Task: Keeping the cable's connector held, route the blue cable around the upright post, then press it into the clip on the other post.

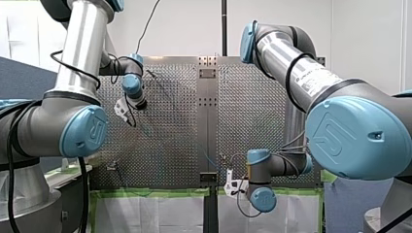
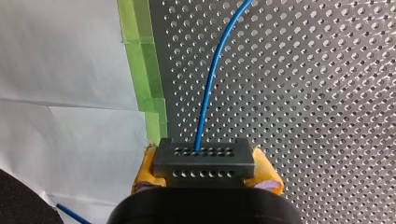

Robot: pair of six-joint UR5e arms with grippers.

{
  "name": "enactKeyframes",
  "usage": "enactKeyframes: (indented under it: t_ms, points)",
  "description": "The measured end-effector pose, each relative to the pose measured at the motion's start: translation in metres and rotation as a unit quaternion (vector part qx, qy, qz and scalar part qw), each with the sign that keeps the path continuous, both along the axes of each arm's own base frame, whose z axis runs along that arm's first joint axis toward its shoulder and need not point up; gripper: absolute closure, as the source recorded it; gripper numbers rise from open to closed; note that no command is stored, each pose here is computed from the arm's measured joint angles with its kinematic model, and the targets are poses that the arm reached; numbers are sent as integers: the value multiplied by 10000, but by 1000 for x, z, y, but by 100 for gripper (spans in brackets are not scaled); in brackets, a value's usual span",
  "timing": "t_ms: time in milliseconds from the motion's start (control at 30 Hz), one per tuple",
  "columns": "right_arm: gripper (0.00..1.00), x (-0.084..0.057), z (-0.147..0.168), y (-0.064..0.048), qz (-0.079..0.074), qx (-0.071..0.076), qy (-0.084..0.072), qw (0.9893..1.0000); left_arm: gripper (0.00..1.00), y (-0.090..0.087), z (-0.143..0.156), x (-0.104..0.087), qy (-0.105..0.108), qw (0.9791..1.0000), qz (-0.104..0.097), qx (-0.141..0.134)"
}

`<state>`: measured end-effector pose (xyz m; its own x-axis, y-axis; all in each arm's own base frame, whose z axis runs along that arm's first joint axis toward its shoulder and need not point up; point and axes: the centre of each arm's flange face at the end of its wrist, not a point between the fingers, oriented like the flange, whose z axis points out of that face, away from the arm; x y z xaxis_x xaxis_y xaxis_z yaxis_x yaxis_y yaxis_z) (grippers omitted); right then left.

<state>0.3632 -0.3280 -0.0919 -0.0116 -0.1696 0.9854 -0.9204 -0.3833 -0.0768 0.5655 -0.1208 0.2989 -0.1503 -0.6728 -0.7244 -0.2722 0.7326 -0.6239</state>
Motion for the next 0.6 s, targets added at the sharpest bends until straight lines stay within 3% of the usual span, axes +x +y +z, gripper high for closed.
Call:
enactKeyframes:
  t_ms: [300,600]
  points:
    - [100,0,0,0,3,-10,0,10000,1,17,10,-1,-226,9984,309,-416]
    - [100,0,0,0,8,-21,-7,10000,1,45,-11,-4,-405,9936,564,-892]
